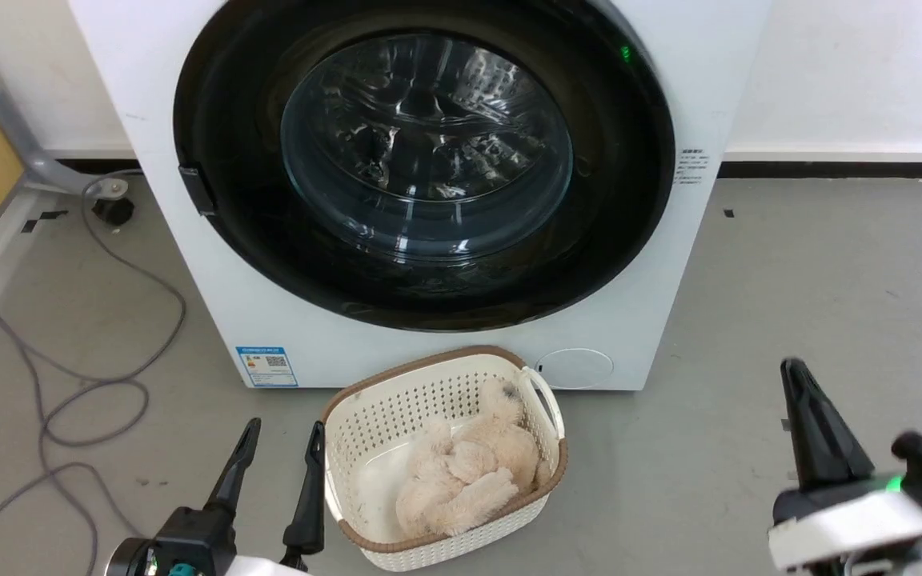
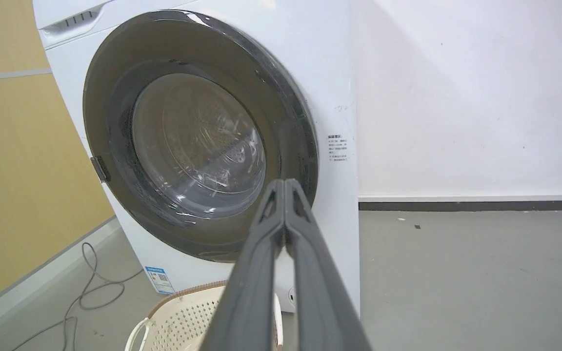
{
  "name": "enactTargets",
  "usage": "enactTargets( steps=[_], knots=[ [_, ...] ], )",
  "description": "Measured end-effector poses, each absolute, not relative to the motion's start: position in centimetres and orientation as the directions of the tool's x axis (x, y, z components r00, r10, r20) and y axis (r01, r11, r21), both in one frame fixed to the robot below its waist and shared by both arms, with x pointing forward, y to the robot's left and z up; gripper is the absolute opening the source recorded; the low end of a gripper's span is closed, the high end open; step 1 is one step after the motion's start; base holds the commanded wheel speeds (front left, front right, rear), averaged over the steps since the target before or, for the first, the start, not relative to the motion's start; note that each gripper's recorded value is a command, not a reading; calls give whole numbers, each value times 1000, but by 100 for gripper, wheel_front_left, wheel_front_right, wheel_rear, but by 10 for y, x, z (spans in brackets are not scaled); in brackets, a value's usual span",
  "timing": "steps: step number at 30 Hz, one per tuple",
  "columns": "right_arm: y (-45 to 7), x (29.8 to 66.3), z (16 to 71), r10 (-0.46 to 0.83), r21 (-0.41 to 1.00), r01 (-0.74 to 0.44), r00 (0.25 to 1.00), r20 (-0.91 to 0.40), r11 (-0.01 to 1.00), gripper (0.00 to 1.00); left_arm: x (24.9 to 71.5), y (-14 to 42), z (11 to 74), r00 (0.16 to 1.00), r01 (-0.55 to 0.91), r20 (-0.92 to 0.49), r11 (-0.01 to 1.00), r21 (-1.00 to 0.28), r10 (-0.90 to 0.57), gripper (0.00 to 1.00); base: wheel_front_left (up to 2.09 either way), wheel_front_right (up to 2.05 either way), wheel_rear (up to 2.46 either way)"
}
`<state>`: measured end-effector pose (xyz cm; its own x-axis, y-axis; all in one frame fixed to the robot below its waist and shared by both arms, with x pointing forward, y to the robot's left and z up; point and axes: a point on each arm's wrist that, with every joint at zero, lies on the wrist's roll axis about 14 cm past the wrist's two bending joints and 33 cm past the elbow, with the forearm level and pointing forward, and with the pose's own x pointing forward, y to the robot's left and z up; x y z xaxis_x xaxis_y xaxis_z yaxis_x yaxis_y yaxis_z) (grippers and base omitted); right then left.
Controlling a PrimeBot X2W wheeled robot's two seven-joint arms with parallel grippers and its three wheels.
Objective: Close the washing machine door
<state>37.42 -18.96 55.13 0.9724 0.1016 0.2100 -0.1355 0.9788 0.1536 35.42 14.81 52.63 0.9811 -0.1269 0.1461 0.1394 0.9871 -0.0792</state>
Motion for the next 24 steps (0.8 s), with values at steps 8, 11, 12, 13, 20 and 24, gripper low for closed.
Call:
enactTargets(
  steps=[8,11,12,13,20,24],
  knots=[
    [-186,350,542,66,162,-99,978,197,982,100,349,147,511,987,131,99,989,-74,-124,100,0,0,0],
    [-186,345,538,59,160,-90,981,185,983,100,346,146,507,989,125,87,989,-77,-118,100,0,0,0],
    [-187,343,536,57,157,-86,982,180,984,100,345,146,506,990,124,83,989,-77,-118,100,0,0,0],
    [-187,342,534,57,153,-84,983,173,985,100,344,146,505,990,122,80,989,-77,-116,100,0,0,0],
    [-184,338,524,63,140,-83,988,144,987,100,340,147,500,992,110,64,990,-87,-105,100,0,0,0],
    [-183,338,522,65,144,-85,988,137,986,100,341,150,499,995,90,61,992,-90,-85,100,0,0,0]
  ],
)
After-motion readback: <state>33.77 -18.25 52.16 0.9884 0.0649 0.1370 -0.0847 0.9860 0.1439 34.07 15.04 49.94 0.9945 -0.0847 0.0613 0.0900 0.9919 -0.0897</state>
